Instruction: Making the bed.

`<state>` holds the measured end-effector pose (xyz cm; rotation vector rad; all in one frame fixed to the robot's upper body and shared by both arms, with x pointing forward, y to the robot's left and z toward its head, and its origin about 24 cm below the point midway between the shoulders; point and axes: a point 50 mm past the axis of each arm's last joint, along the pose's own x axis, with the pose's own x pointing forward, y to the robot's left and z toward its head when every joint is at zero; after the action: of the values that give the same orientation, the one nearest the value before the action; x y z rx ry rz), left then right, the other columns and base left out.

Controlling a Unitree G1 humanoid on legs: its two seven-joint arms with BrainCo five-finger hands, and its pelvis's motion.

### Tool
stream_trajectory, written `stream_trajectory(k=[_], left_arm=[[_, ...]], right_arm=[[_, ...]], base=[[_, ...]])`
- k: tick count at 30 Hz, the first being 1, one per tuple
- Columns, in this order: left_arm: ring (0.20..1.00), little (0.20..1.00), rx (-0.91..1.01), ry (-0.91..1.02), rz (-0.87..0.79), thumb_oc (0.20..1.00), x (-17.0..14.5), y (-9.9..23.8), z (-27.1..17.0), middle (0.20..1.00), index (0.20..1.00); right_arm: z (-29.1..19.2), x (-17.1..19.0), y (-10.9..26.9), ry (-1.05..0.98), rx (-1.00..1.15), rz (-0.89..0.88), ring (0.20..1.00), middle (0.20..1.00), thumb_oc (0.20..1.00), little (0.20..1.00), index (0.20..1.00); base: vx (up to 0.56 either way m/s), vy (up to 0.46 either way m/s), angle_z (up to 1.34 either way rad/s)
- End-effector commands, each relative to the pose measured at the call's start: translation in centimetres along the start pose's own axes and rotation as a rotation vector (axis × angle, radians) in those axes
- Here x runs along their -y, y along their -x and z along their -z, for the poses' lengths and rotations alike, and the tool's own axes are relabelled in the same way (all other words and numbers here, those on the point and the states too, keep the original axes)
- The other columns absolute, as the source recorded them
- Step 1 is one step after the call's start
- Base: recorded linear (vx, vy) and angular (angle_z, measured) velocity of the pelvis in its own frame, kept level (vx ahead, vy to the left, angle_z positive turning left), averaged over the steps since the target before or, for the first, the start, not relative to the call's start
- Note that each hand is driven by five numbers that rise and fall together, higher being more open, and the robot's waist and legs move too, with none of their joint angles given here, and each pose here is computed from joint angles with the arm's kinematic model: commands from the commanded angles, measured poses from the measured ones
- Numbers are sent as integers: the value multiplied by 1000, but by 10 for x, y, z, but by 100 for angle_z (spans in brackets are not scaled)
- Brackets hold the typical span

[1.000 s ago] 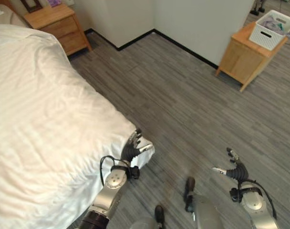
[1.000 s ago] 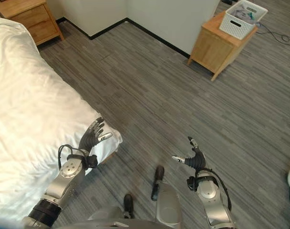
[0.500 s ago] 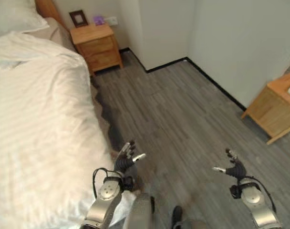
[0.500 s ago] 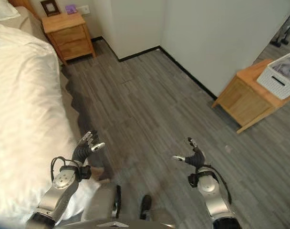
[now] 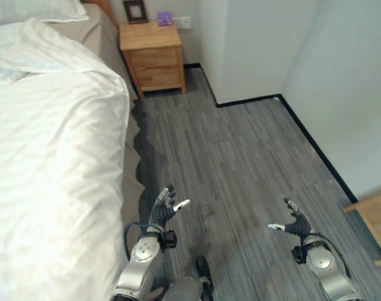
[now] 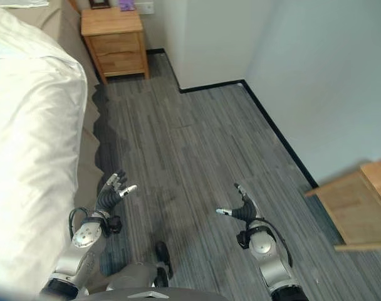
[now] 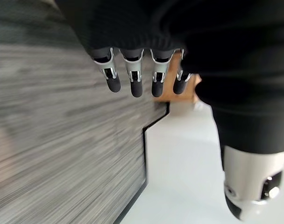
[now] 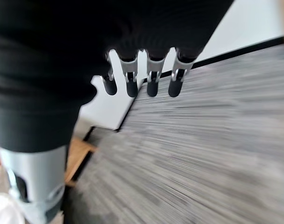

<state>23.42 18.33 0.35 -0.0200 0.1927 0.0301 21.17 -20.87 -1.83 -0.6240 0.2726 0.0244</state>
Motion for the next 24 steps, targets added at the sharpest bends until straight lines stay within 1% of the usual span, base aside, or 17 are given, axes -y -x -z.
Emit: stream_trajectory(k=[1, 3, 7, 11, 14, 18, 24], left_arm=[[1000, 1000, 92, -56, -41, 1000, -13, 3, -19, 1000, 1000], [1000, 1000, 101, -75, -68, 1000, -20, 1, -22, 1000, 1000], [1000, 1000, 106, -59, -69, 1000, -20, 0, -23, 1000, 1000], [1000, 1000, 69, -49, -93, 1000, -25, 4, -13, 1000, 1000], [1000, 1000, 17, -55, -135, 1000, -35, 9, -1, 1000, 1000], [1000, 1000, 18, -72, -158, 1000, -41, 9, -1, 1000, 1000], [1000, 1000, 28, -37, -139, 1000, -31, 8, -1, 1000, 1000]], right_arm=[[-24, 16, -14, 24, 115, 67, 1000, 1000, 1000, 1000, 1000], [-30, 17, -16, 31, 140, 68, 1000, 1000, 1000, 1000, 1000], [-33, 17, -16, 13, 148, 69, 1000, 1000, 1000, 1000, 1000], [-33, 15, -15, -7, 144, 65, 1000, 1000, 1000, 1000, 1000], [-32, 13, -15, -19, 134, 66, 1000, 1000, 1000, 1000, 1000], [-22, 10, -11, -14, 97, 60, 1000, 1000, 1000, 1000, 1000], [-10, 4, -4, -13, 55, 21, 1000, 1000, 1000, 1000, 1000]], base=[[550, 273, 84], [445, 102, 88], [255, -42, 110], [356, -133, 121], [371, -107, 126], [447, -161, -18], [356, -210, 23]])
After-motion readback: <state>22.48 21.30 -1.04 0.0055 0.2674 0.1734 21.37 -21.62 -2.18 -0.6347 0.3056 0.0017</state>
